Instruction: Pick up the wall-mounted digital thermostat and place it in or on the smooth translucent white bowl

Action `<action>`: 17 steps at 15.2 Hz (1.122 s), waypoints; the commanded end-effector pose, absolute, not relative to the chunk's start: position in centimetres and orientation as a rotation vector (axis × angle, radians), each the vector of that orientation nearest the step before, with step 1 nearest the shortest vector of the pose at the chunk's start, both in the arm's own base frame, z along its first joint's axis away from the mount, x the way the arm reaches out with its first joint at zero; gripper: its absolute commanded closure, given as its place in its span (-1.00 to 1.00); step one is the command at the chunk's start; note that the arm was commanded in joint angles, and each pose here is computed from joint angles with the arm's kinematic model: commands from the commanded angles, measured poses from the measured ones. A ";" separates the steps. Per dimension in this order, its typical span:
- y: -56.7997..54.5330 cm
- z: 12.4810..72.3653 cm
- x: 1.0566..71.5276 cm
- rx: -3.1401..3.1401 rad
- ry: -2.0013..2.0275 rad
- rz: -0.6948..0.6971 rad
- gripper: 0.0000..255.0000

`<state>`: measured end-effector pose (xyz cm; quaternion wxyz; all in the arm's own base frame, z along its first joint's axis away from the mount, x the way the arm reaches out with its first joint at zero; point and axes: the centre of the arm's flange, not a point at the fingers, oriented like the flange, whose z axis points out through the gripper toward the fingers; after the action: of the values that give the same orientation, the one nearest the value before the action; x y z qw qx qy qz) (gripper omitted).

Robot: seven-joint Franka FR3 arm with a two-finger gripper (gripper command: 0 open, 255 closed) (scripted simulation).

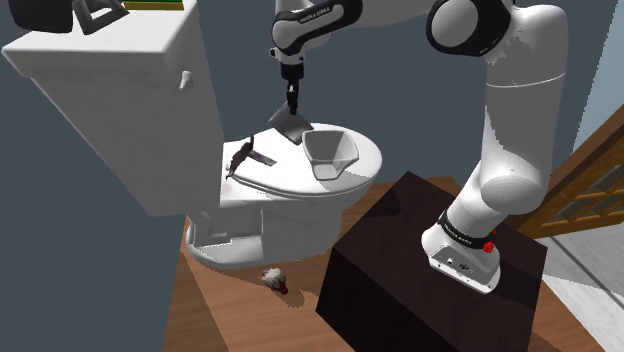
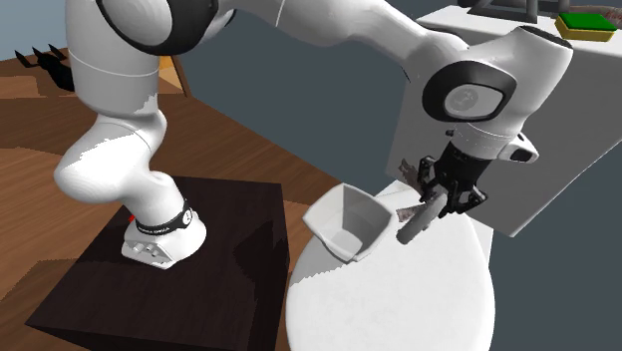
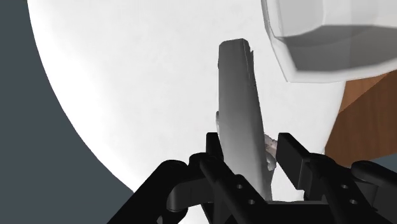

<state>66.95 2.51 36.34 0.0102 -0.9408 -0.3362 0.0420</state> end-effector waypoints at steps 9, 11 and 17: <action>2.4 41.6 66.9 -2.937 -1.050 0.131 1.00; 2.4 42.7 66.9 -2.937 -1.050 0.131 1.00; 2.4 45.8 66.9 -2.937 -1.050 0.131 1.00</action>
<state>66.94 2.44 45.30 0.0103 -0.9407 -0.3364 0.0421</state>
